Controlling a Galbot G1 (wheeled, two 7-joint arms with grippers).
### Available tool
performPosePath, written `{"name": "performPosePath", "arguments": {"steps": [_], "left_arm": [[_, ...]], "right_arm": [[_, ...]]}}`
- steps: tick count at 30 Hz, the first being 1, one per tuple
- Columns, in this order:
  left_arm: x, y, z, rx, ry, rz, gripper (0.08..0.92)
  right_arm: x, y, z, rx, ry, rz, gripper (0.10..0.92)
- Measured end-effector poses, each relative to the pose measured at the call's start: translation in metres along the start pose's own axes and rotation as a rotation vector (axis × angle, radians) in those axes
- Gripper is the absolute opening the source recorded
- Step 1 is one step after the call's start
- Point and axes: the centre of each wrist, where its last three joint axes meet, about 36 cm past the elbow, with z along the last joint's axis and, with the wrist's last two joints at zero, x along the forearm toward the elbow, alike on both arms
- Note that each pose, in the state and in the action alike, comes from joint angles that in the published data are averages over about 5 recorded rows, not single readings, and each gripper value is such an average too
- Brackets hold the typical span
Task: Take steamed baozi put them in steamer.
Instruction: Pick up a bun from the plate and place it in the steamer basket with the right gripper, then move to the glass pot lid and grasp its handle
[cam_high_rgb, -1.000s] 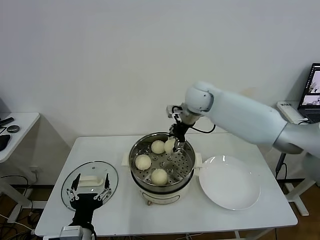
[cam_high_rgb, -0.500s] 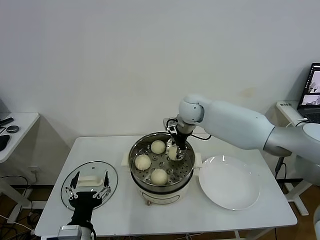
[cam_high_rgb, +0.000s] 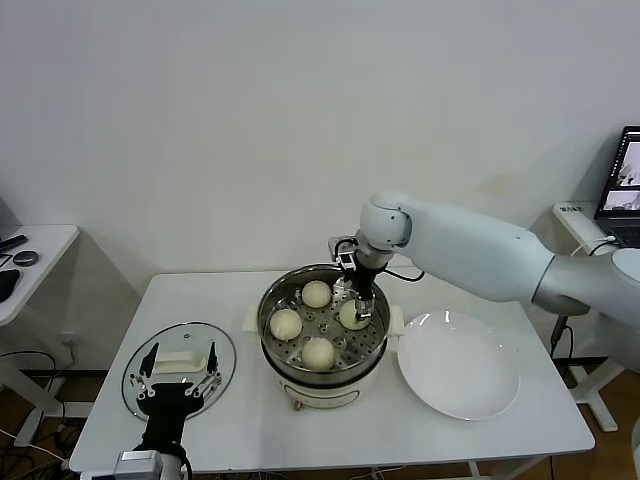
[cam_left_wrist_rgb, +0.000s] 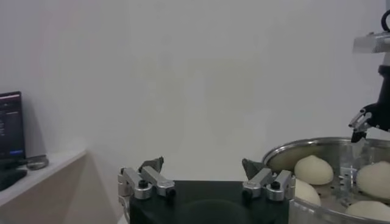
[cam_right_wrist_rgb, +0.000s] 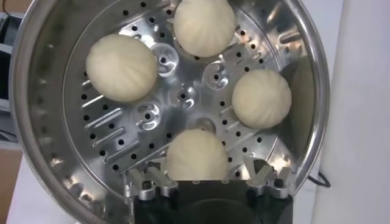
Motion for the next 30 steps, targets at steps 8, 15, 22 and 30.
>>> {"name": "performPosePath", "arguments": {"steps": [8, 15, 22, 30], "left_arm": [[0.000, 0.009, -0.002, 0.027, -0.009, -0.028, 0.823], [0.002, 0.017, 0.006, 0.066, -0.003, -0.062, 0.823], [0.003, 0.022, 0.012, 0.091, -0.012, -0.061, 0.823], [-0.008, 0.034, 0.023, 0.072, -0.017, -0.068, 0.823]], "right_arm": [[0.046, 0.000, 0.029, -0.085, -0.261, 0.190, 0.823], [0.073, 0.017, 0.072, -0.279, -0.557, 0.531, 0.823], [0.060, 0.059, 0.119, -0.573, -0.846, 0.867, 0.823], [-0.008, 0.145, 0.179, -0.979, -1.043, 1.135, 0.823]]}}
